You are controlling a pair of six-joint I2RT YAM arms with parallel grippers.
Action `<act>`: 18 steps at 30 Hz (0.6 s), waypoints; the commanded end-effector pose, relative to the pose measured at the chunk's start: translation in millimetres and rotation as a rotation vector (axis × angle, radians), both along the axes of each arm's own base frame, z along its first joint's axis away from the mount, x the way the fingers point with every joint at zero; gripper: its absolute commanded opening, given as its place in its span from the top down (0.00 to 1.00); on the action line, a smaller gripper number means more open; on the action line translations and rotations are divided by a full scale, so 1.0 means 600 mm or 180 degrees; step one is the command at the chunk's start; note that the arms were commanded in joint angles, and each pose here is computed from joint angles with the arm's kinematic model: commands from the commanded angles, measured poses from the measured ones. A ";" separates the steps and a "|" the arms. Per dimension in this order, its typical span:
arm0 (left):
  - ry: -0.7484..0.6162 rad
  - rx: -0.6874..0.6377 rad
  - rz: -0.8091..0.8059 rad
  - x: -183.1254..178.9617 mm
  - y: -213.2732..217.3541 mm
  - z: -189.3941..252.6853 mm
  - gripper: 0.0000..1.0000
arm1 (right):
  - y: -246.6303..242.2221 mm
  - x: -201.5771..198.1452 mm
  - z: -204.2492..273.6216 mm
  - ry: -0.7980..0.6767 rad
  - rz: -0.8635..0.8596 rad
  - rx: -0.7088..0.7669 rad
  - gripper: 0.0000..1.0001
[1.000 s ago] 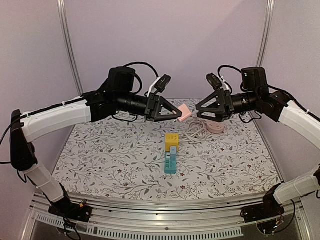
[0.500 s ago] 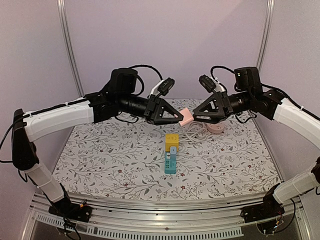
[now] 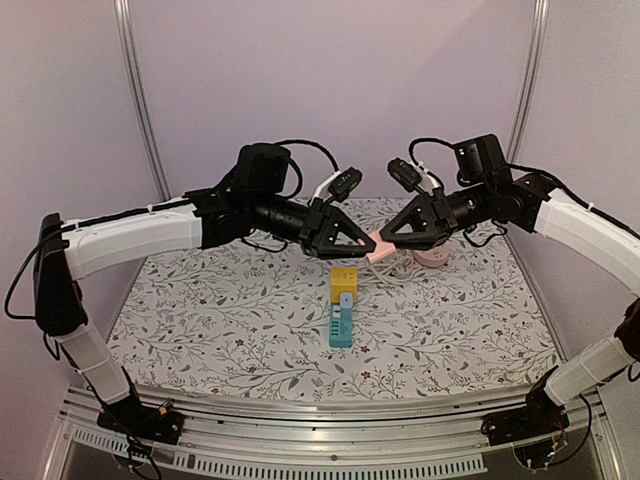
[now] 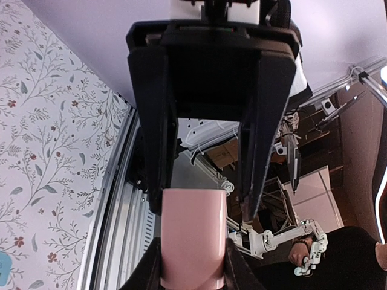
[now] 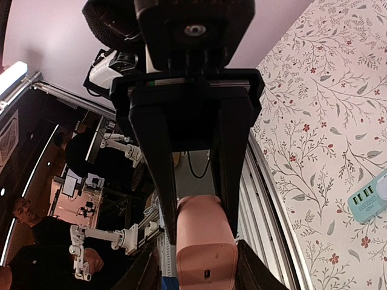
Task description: Insert the plug
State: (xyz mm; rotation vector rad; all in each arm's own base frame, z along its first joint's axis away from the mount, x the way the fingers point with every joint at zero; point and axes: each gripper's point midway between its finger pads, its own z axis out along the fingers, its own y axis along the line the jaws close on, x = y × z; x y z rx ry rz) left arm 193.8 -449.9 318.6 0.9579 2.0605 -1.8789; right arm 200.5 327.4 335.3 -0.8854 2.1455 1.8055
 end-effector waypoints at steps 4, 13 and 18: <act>-0.0029 0.0037 -0.0046 0.002 -0.013 -0.005 1.00 | 0.005 -0.011 0.001 -0.0038 0.0136 -0.0049 0.68; -0.0024 0.0179 -0.0065 0.008 -0.017 -0.024 1.00 | 0.003 -0.018 -0.012 0.0009 0.0212 -0.0128 0.76; -0.0039 0.0256 -0.0001 0.017 -0.021 -0.036 0.74 | 0.003 -0.015 -0.022 0.0014 0.0183 -0.0185 1.00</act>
